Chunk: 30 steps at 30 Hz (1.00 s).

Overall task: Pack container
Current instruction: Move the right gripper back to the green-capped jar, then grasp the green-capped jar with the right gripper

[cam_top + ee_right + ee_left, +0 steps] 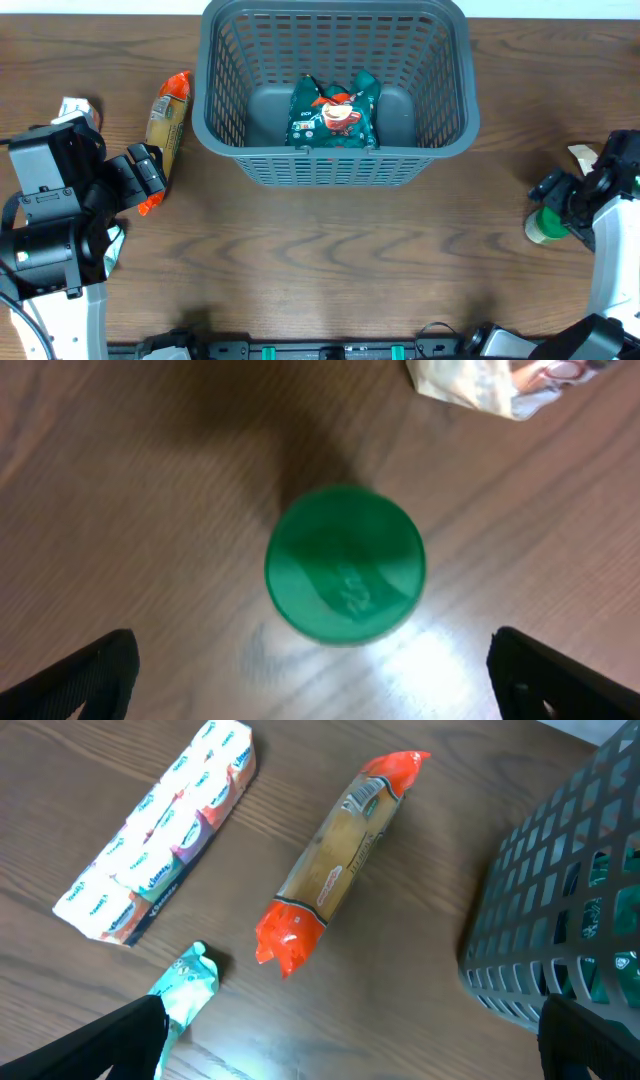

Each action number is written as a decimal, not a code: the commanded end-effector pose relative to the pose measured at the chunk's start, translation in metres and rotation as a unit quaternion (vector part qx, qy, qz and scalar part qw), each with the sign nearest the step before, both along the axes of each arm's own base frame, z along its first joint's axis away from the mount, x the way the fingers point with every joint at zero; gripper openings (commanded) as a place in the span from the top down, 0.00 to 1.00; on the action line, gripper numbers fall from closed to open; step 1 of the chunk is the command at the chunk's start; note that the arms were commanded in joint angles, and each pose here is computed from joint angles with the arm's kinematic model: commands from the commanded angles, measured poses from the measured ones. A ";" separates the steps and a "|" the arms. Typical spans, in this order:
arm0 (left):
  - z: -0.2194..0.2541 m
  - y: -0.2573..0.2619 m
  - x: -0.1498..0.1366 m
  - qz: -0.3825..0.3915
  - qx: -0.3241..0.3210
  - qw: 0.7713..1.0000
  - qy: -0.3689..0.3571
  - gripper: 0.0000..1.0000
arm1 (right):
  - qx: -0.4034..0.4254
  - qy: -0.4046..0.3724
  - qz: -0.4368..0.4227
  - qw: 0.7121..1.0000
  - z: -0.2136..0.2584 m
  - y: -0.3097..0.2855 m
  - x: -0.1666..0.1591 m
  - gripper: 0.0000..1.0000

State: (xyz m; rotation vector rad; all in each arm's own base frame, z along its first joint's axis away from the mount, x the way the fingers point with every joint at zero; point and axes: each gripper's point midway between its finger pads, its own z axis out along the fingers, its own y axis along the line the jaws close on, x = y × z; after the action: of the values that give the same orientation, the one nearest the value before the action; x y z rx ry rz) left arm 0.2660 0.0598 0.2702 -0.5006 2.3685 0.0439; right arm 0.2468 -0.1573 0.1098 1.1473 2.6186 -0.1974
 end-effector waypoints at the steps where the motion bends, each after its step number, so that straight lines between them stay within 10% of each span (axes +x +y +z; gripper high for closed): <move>1: 0.006 0.004 0.001 0.013 0.001 1.000 -0.007 0.01 | -0.004 0.003 -0.017 1.000 -0.014 -0.004 -0.008 0.03; 30: 0.006 0.004 0.001 0.013 0.000 1.000 -0.007 0.01 | 0.010 0.039 -0.018 0.999 -0.098 -0.012 0.004 0.06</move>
State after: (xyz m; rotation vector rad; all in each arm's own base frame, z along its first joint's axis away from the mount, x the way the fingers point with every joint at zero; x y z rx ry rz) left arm 0.2659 0.0598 0.2701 -0.5011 2.3687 0.0437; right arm 0.2568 -0.1652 0.0218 1.1667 2.6668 -0.2111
